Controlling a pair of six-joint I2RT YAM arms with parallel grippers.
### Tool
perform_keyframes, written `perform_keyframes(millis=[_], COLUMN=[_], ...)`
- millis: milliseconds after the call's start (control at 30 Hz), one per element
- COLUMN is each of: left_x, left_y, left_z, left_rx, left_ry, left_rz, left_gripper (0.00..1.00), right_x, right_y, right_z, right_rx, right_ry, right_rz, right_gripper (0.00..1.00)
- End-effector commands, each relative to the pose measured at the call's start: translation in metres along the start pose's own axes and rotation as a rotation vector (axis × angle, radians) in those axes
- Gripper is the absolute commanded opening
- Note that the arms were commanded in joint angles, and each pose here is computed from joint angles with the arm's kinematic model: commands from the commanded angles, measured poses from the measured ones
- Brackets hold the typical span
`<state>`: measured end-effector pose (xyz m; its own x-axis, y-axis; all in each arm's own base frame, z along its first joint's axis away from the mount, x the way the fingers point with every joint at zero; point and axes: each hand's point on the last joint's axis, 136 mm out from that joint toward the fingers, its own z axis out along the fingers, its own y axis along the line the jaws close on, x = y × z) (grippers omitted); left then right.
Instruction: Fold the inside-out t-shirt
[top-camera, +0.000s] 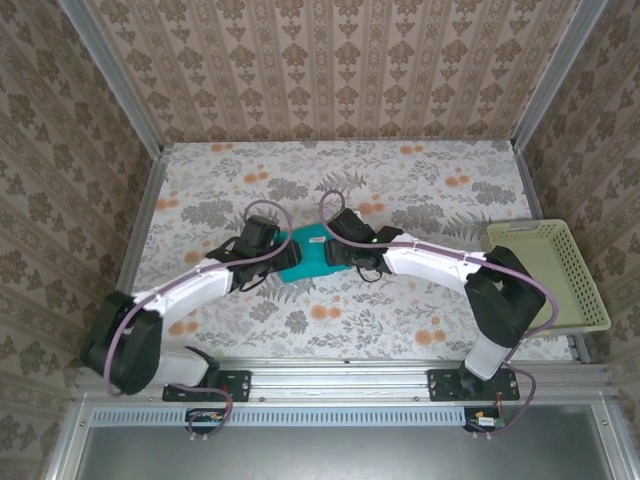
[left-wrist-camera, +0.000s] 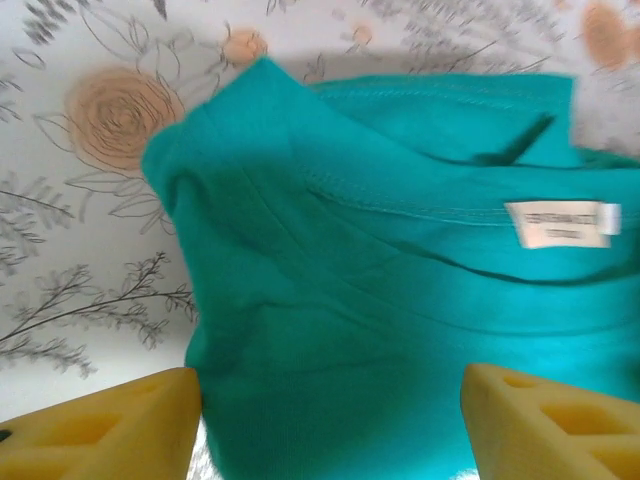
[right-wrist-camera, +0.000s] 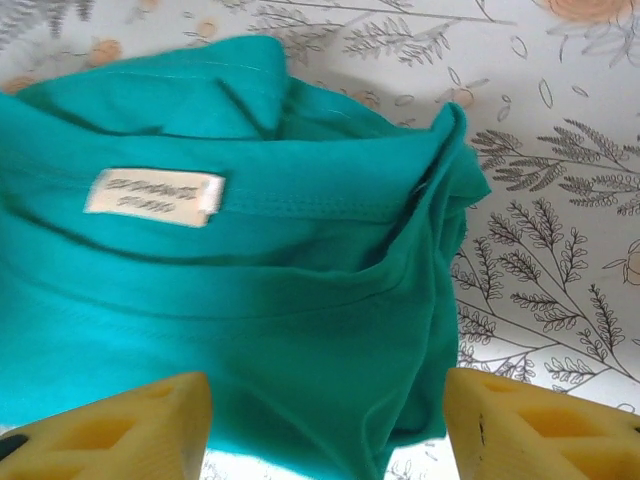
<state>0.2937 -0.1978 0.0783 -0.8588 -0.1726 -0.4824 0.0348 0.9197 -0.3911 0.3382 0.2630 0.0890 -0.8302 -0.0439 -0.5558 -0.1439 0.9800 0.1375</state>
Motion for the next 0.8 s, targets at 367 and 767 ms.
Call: perform_keyframes(millis=[367, 767], left_x=[-0.026, -0.039], left_y=[-0.013, 0.078], left_z=[0.013, -0.109], left_rx=[0.052, -0.135], left_ry=[-0.004, -0.306], left_rz=[0.058, -0.052], left_gripper=[0.72, 0.95], right_x=[0.006, -0.009], right_y=[-0.057, 0.039], right_z=[0.028, -0.019], right_rx=[0.127, 0.054], right_ry=[0.028, -0.026], right_rz=[0.114, -0.115], right_gripper=[0.59, 0.96])
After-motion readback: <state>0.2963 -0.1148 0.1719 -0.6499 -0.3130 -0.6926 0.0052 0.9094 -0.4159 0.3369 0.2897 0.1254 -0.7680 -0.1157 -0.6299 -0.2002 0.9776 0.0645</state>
